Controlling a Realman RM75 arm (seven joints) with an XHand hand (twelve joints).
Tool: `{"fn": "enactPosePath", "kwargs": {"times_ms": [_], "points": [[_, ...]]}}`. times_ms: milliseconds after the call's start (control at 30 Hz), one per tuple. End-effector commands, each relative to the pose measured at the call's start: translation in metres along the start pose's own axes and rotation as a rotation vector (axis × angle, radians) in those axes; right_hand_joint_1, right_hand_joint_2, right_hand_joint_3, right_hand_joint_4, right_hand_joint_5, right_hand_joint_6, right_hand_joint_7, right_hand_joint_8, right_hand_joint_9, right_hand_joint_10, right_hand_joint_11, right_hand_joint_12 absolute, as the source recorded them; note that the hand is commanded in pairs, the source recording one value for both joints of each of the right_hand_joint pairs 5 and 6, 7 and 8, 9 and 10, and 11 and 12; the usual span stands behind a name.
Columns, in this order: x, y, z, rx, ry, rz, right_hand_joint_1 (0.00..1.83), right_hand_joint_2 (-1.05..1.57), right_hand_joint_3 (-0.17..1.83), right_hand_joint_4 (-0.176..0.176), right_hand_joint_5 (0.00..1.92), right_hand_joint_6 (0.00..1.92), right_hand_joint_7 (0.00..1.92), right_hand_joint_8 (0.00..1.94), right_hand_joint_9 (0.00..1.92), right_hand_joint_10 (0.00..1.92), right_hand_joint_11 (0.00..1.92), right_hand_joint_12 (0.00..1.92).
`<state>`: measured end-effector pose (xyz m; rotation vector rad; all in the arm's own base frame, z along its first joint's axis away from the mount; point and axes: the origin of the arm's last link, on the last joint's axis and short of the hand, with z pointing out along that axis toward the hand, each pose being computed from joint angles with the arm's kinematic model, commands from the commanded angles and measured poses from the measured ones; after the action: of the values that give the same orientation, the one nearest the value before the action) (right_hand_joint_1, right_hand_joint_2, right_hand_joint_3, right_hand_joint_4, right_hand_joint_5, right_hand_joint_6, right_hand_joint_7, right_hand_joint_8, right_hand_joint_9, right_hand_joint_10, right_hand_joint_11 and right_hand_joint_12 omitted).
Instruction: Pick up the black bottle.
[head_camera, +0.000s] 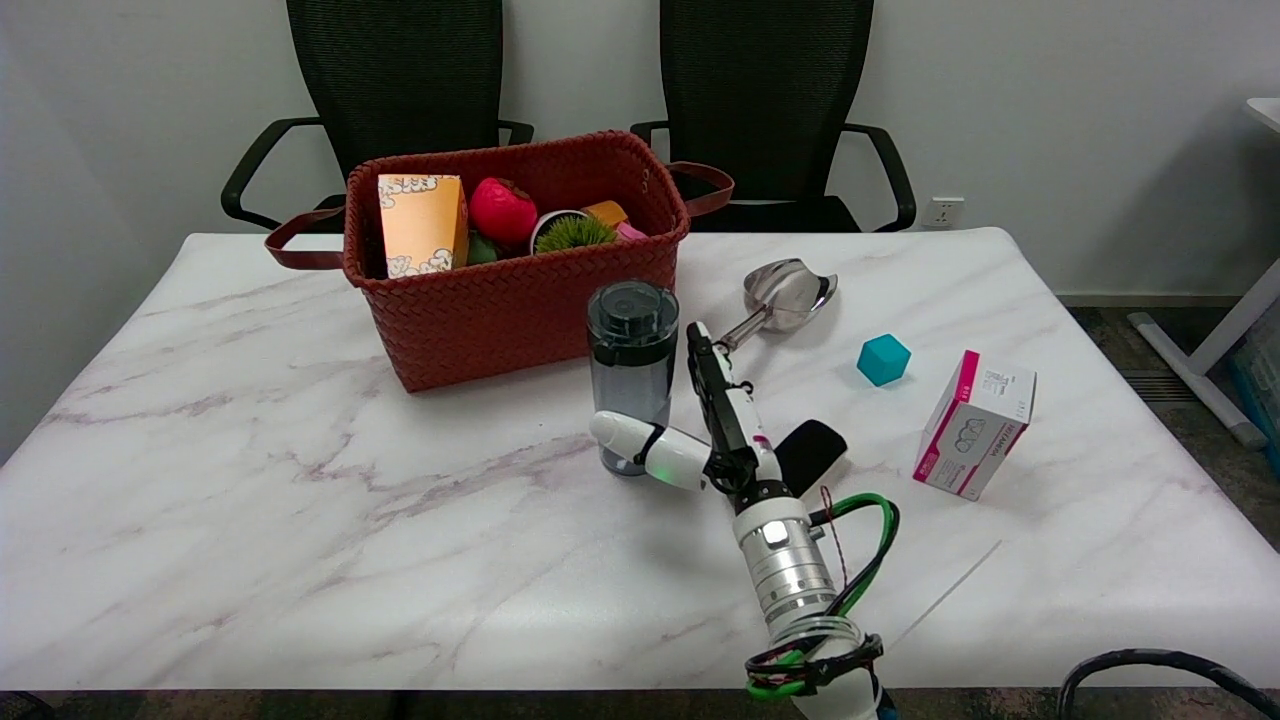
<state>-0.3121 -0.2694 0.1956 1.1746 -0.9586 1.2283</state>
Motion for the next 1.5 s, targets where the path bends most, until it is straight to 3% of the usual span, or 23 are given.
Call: {"fn": "enactPosePath", "kwargs": {"times_ms": [33,1500], "points": [[0.002,0.013,0.009,-0.041,-0.021,-0.026,0.97,0.70,-0.17,0.000,0.00,0.00,0.00,0.00,0.00,0.00,0.00,0.00],[-0.019,0.003,0.040,-0.009,-0.063,-0.011,0.95,0.73,-0.17,0.000,0.00,0.00,0.00,0.00,0.00,0.00,0.00,0.00]]}}
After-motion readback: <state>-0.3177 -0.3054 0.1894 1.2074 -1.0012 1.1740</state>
